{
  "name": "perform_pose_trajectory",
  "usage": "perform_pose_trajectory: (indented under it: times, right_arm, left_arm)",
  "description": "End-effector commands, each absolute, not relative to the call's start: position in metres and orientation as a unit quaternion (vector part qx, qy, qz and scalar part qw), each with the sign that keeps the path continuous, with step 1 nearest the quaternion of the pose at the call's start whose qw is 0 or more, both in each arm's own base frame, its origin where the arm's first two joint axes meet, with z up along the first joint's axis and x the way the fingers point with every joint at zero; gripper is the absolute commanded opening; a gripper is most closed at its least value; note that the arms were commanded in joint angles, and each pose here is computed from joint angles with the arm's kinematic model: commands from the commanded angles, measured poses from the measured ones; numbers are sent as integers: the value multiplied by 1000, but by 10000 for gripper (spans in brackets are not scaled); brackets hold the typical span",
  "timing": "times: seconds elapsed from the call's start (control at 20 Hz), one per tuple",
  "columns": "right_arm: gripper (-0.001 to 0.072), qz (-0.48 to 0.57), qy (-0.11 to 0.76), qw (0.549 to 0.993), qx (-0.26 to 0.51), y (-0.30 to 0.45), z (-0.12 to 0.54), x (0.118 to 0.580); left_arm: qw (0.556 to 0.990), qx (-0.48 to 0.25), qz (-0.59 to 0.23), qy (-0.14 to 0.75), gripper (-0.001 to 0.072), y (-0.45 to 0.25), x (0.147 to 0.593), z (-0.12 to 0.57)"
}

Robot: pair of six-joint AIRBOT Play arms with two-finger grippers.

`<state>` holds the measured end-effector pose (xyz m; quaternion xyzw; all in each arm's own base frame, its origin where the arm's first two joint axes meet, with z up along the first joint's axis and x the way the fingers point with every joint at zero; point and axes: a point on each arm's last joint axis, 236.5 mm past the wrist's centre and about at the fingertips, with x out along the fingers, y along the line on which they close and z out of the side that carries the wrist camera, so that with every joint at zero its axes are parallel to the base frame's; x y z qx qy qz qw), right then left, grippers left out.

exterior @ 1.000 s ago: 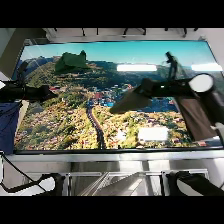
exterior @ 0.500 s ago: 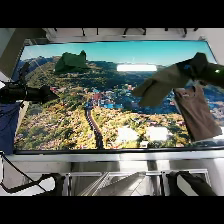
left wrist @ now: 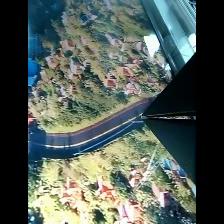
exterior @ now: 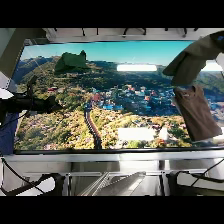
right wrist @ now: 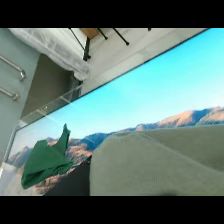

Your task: Fold the shirts.

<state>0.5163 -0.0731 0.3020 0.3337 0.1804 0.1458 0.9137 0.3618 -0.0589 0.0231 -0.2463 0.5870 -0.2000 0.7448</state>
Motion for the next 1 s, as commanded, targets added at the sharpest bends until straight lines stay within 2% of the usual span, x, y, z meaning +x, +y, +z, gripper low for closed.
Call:
perform_pose_trajectory:
  times: [0.0, 0.25, 0.6, 0.8, 0.95]
  right_arm:
    - [22, 138, 172, 916, 334, -118, 289, 546]
    - [22, 105, 200, 914, 338, -157, 254, 547]
    - [22, 80, 280, 898, 328, -181, 217, 512]
    - [22, 57, 383, 855, 345, -189, 181, 463]
    - [22, -54, 509, 794, 328, -209, 135, 397]
  left_arm:
    - [741, -253, -195, 591, 14, -60, 358, 13]
    - [740, -256, -195, 590, 14, -61, 358, 14]
    - [741, -255, -195, 590, 14, -61, 358, 14]
    - [744, -254, -194, 587, 14, -60, 360, 14]
    - [756, -250, -188, 575, 14, -56, 368, 14]
